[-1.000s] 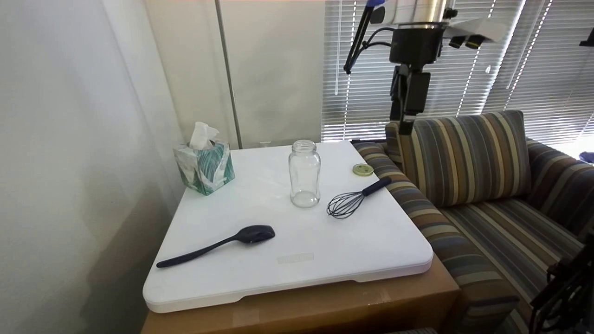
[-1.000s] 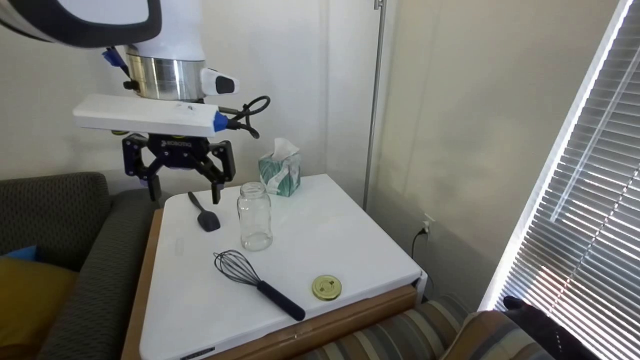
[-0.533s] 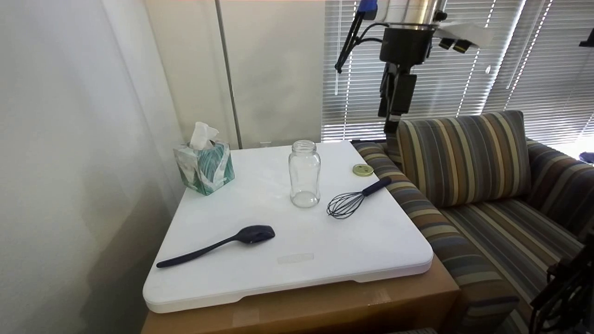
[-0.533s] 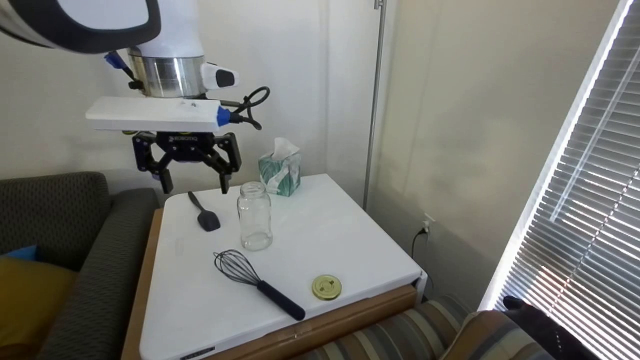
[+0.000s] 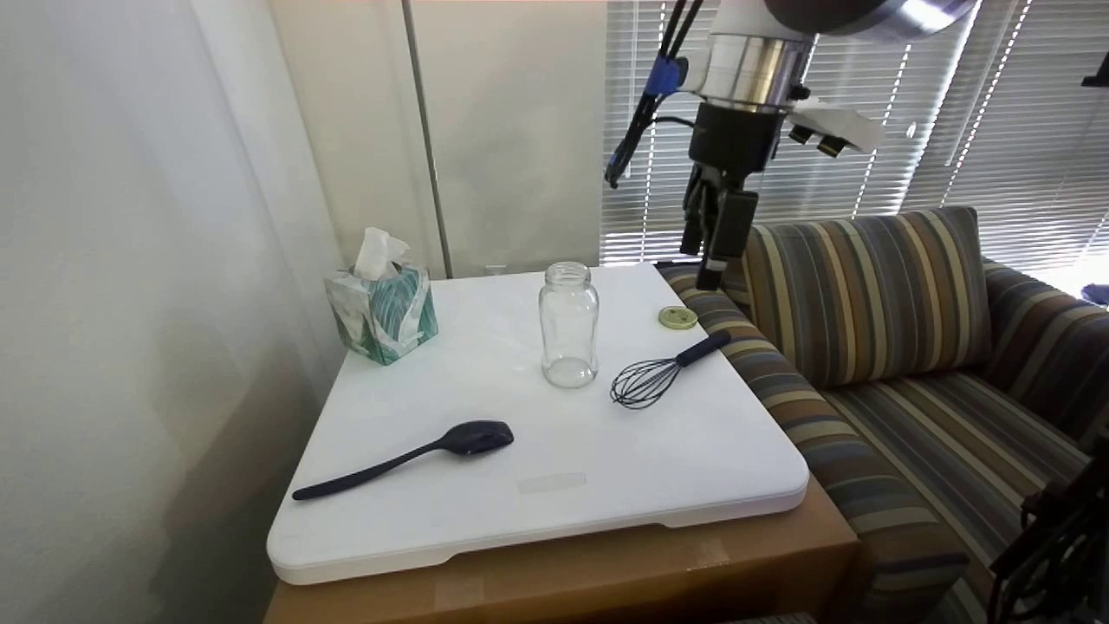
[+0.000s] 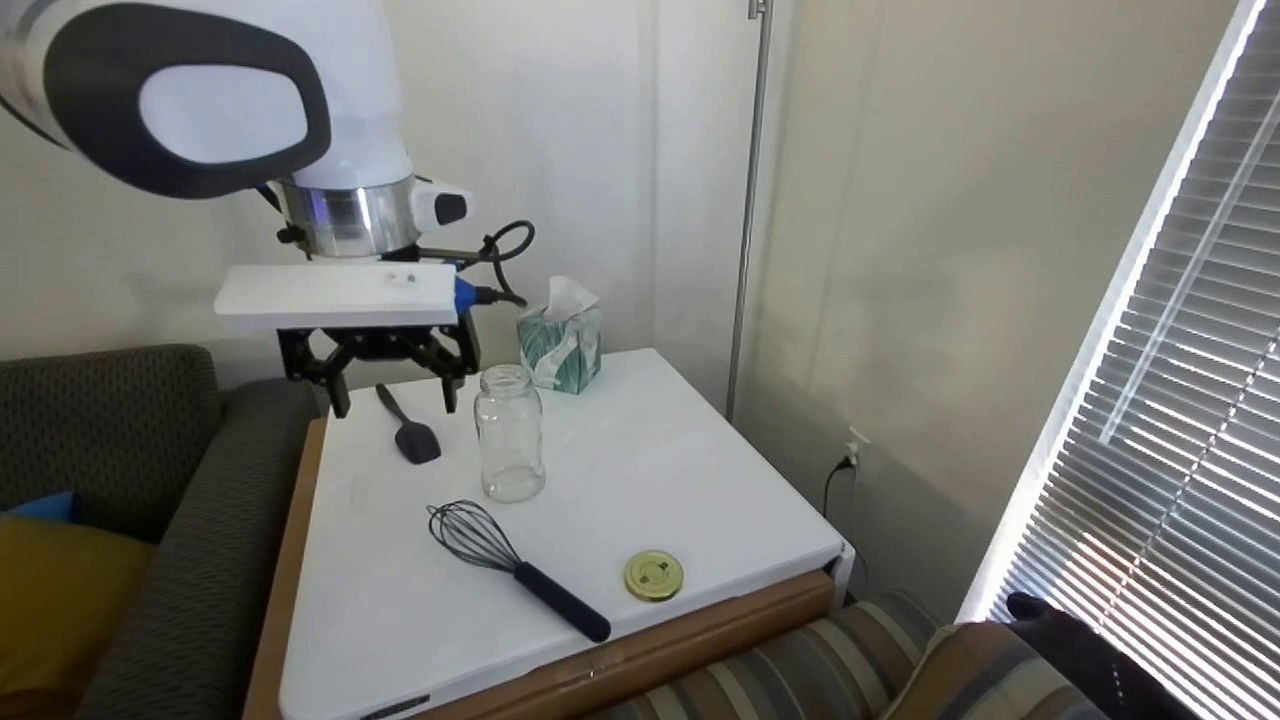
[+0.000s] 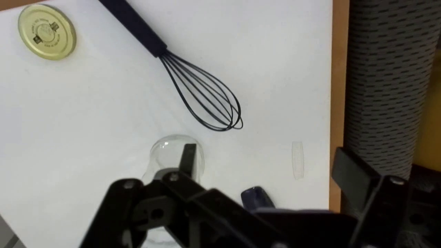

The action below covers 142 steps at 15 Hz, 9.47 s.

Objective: Put the whisker in the glass bottle

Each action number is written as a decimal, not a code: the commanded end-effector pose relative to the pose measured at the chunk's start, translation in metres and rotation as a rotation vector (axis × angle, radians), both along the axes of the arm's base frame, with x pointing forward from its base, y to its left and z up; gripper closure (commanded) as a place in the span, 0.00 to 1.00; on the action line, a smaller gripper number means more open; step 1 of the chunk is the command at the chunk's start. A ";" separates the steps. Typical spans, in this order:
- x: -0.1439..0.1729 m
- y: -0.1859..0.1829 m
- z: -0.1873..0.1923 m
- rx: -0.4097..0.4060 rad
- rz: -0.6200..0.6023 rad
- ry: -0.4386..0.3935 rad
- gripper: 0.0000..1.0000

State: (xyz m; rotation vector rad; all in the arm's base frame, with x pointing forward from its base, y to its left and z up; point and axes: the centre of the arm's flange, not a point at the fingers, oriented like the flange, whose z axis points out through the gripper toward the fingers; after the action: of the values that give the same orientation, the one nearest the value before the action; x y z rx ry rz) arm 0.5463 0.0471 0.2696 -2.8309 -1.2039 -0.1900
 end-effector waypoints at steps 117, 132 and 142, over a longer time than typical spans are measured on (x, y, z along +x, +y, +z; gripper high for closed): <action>0.121 0.014 0.189 0.172 0.309 -0.415 0.99; 0.105 -0.018 0.152 0.658 0.195 -0.719 0.99; 0.102 -0.039 0.137 0.867 0.142 -0.556 0.99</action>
State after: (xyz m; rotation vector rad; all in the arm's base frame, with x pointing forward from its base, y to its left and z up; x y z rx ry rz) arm 0.6550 0.0131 0.4099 -1.9982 -1.0464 -1.2377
